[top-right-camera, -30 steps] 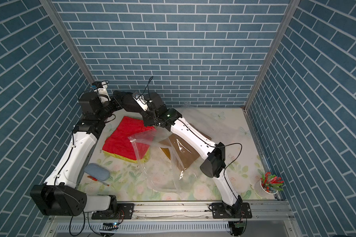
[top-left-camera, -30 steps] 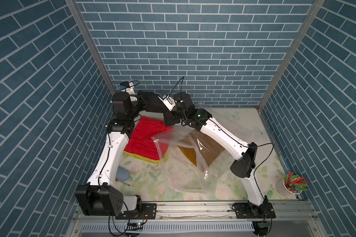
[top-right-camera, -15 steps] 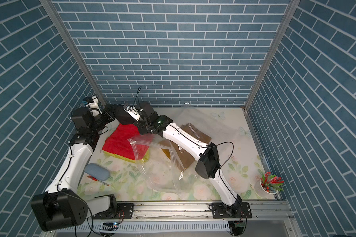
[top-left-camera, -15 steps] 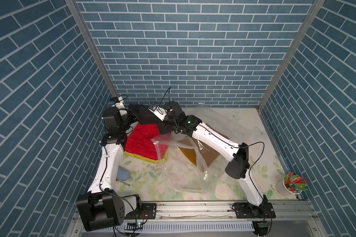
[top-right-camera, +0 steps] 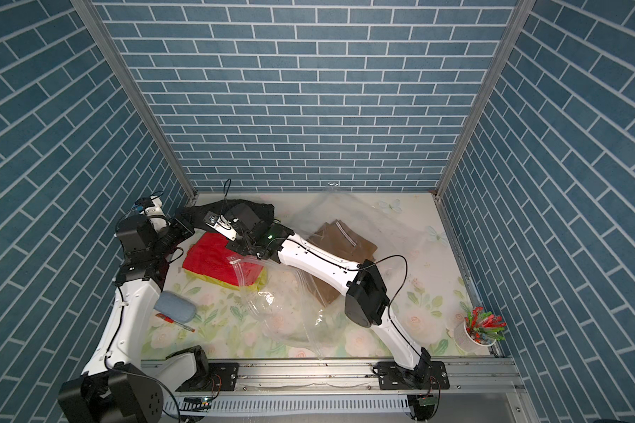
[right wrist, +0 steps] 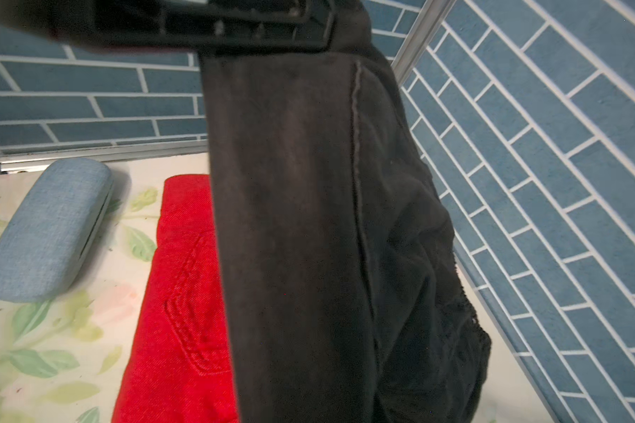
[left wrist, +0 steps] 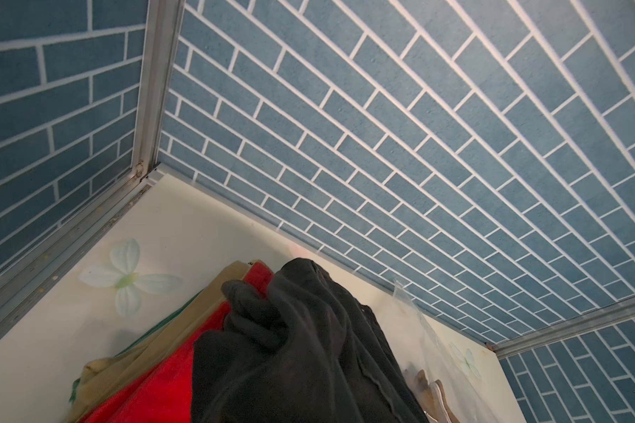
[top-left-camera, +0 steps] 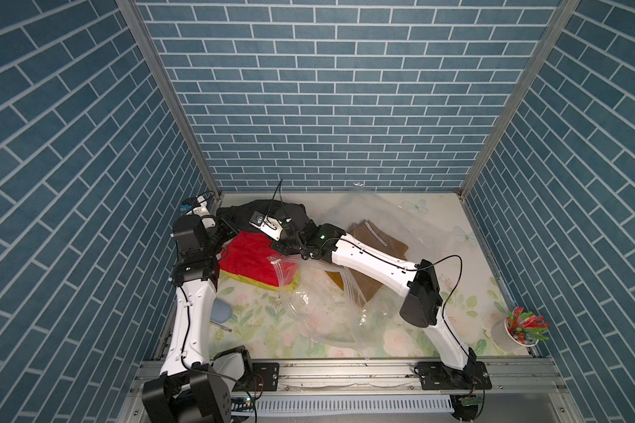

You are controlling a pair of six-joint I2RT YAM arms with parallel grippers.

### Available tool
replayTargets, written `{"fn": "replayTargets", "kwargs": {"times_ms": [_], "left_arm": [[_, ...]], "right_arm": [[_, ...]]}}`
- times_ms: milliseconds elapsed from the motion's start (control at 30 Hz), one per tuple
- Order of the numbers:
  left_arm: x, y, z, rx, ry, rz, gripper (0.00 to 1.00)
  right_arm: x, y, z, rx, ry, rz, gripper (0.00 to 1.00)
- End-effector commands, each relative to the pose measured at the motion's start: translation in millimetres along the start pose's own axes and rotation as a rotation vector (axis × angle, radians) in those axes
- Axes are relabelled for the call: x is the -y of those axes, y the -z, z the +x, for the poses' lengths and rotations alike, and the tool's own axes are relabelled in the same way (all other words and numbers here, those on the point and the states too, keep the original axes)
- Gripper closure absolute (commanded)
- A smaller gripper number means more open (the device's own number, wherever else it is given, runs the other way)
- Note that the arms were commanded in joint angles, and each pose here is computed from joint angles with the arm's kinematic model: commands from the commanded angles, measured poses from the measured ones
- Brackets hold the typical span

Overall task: Take the trousers out of the vacuum bag
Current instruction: Place the trousers at the center of the board.

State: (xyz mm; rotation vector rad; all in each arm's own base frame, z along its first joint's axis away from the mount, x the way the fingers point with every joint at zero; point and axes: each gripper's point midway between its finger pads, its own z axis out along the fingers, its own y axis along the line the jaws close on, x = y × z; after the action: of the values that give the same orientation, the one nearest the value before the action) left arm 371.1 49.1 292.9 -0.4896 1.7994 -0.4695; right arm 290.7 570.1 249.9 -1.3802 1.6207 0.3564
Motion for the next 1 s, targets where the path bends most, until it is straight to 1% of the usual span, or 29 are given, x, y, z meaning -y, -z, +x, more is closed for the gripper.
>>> {"fn": "replayTargets", "kwargs": {"times_ms": [0,67,133,233,333,400,533,567,600,633,700,733,833,867,900,967], "left_arm": [[-50,7,-13,0.091,-0.002,-0.202,1.00],[-61,9,-4,0.083,0.026,-0.231,1.00],[-69,11,2,0.080,0.046,-0.253,0.99],[-81,11,12,0.057,0.073,-0.285,0.94],[-88,9,28,0.024,0.104,-0.294,0.86],[-88,9,35,0.012,0.122,-0.280,0.77],[-93,11,42,0.002,0.135,-0.298,0.70],[-94,11,42,0.001,0.139,-0.305,0.65],[-96,11,43,0.000,0.140,-0.312,0.61],[-97,11,42,0.002,0.140,-0.315,0.60],[-96,9,42,-0.002,0.143,-0.310,0.51],[-96,8,41,-0.004,0.145,-0.307,0.43],[-91,7,35,-0.004,0.143,-0.290,0.14],[-88,8,32,-0.001,0.138,-0.285,0.06],[-86,9,30,0.001,0.135,-0.283,0.01],[-81,11,22,0.002,0.120,-0.282,0.00]], "right_arm": [[-6,41,-27,0.063,-0.032,-0.072,1.00],[-18,40,-21,0.053,-0.042,-0.115,0.99],[-28,39,-16,0.044,-0.052,-0.148,0.96],[-38,39,-11,0.045,-0.074,-0.186,0.89],[-40,42,-5,0.045,-0.095,-0.190,0.83],[-39,47,-4,0.050,-0.108,-0.187,0.77],[-46,66,-9,0.088,-0.154,-0.250,0.59],[-48,71,-11,0.095,-0.164,-0.268,0.53],[-49,76,-12,0.102,-0.173,-0.283,0.50],[-50,81,-12,0.107,-0.182,-0.293,0.47],[-51,92,-13,0.119,-0.196,-0.304,0.41],[-50,97,-12,0.124,-0.205,-0.303,0.40],[-47,115,-8,0.145,-0.228,-0.296,0.32],[-46,122,-7,0.149,-0.234,-0.297,0.30],[-45,128,-7,0.156,-0.239,-0.294,0.28],[-42,139,1,0.149,-0.257,-0.266,0.25]]}}
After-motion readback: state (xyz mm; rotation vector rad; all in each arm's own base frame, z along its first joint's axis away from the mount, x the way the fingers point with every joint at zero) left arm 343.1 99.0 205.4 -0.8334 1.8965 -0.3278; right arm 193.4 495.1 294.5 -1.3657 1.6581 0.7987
